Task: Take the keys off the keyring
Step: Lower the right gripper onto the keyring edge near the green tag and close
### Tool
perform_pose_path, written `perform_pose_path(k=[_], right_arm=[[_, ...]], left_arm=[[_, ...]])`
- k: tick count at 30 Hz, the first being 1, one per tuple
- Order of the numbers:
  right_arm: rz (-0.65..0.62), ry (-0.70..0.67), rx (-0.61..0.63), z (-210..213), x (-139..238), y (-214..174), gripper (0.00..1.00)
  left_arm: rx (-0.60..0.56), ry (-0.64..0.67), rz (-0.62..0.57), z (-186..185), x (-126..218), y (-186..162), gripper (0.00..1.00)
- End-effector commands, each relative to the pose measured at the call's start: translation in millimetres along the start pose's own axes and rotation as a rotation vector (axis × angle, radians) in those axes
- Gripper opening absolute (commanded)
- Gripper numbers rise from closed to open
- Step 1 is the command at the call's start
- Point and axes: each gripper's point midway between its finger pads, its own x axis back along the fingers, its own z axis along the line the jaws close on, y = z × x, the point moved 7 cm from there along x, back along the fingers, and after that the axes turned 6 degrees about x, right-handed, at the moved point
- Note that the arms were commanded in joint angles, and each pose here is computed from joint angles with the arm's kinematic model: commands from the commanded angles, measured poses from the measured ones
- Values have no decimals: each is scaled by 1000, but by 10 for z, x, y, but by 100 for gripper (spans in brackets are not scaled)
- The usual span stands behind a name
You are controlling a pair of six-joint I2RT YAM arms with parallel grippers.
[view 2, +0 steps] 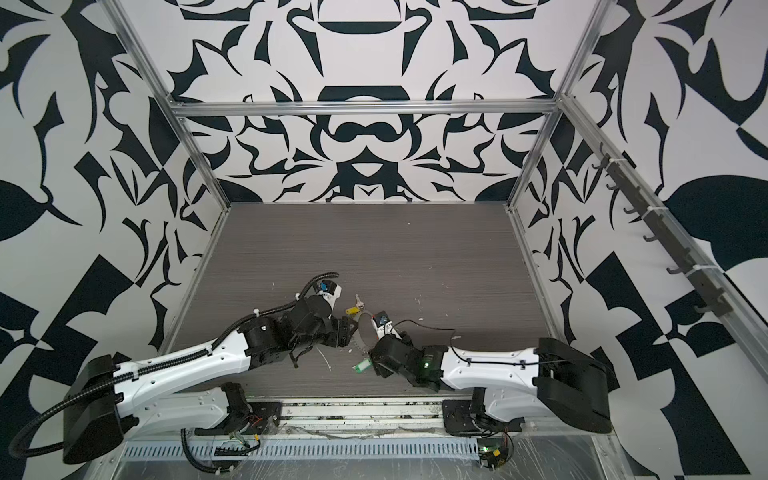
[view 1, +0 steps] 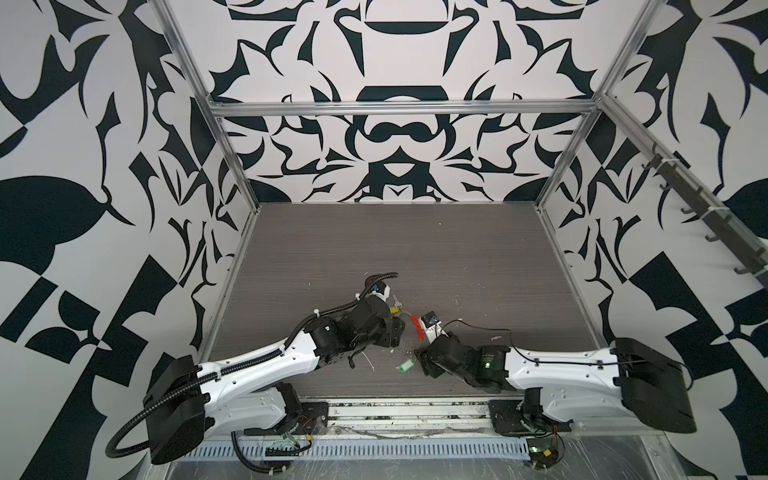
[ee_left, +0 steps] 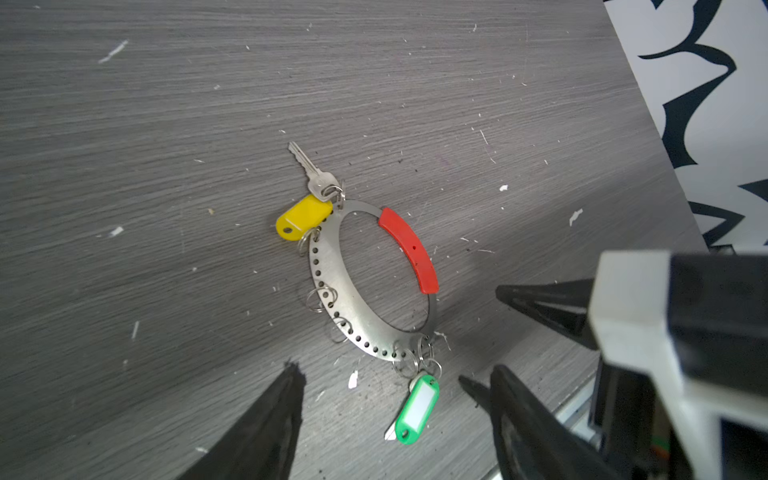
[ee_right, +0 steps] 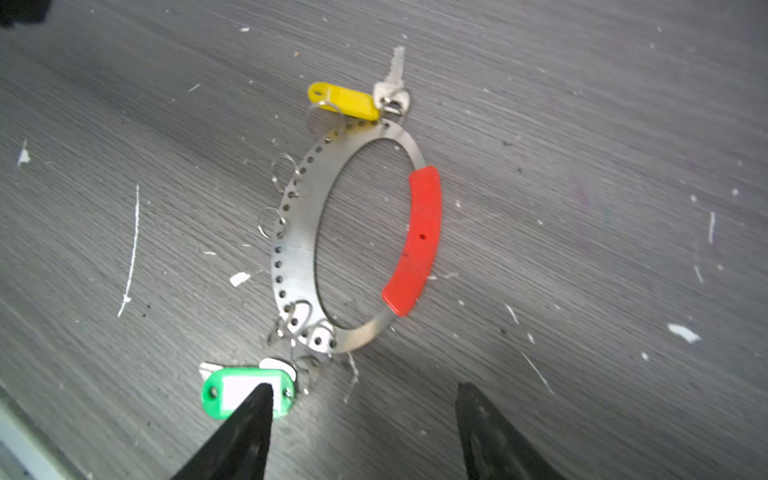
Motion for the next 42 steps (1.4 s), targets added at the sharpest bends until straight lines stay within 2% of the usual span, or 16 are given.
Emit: perform_pose_path(k=[1, 12, 18, 27, 33, 39, 42], right_arm=[[-44, -44, 45, 92, -5, 147, 72], [8, -20, 72, 180, -124, 39, 62], [15, 10, 103, 278, -162, 21, 62], [17, -27, 102, 278, -236, 23, 56], [9, -40, 116, 290, -262, 50, 48], [-5, -48, 120, 282, -265, 71, 34], [-12, -53, 118, 272, -267, 73, 31]], left_arm=[[3, 63, 16, 131, -5, -82, 74], [2, 70, 14, 158, -15, -99, 75], [2, 72, 15, 171, -33, -114, 75], [0, 72, 23, 173, -49, -129, 75], [2, 64, 25, 165, -53, -130, 75], [5, 58, 33, 157, -68, -138, 75], [6, 52, 36, 144, -74, -140, 75]])
